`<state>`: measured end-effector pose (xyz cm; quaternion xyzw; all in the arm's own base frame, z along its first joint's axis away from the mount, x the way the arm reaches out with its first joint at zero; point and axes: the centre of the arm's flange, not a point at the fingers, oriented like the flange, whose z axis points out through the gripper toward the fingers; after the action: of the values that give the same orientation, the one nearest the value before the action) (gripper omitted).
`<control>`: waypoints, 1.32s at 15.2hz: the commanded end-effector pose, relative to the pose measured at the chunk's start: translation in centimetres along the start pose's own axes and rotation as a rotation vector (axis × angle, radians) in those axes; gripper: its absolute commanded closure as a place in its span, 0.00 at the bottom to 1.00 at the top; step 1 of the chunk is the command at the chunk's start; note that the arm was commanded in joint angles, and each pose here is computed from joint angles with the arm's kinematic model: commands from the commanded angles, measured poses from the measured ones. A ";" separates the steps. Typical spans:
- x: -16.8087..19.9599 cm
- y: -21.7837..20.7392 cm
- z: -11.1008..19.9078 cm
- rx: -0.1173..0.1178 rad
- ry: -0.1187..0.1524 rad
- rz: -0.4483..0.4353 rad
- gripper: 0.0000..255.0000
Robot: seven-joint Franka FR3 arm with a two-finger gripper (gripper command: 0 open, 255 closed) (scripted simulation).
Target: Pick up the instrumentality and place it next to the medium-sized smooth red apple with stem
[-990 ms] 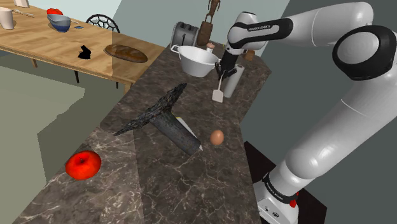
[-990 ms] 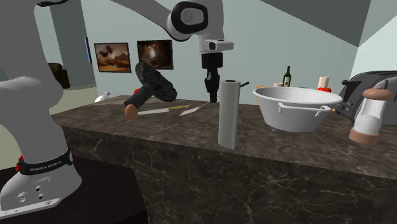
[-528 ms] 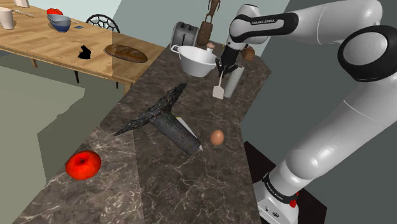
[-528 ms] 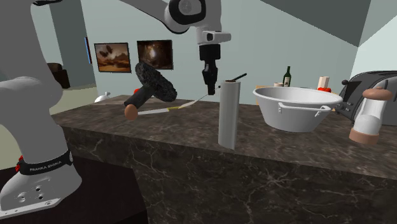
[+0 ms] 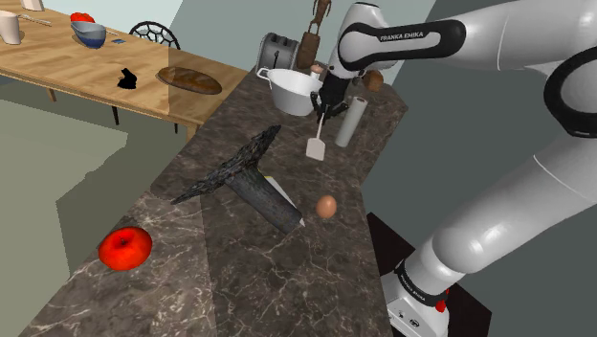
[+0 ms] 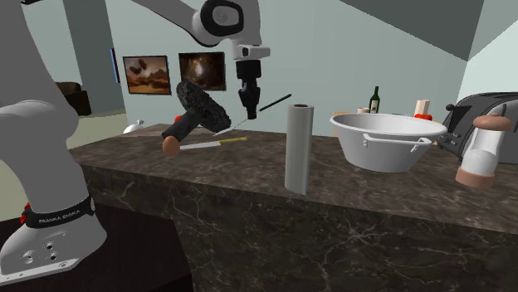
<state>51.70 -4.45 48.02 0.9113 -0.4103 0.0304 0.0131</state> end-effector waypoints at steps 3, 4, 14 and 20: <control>-5.1 -2.0 -0.4 -0.001 0.000 0.001 1.00; -6.3 -2.6 -0.5 -0.001 0.000 0.001 1.00; -18.1 -8.3 -1.3 -0.001 0.000 0.001 1.00; -25.3 -11.7 -1.8 -0.001 0.000 0.001 1.00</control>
<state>43.92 20.93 48.24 0.9114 -0.4102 0.0305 0.0136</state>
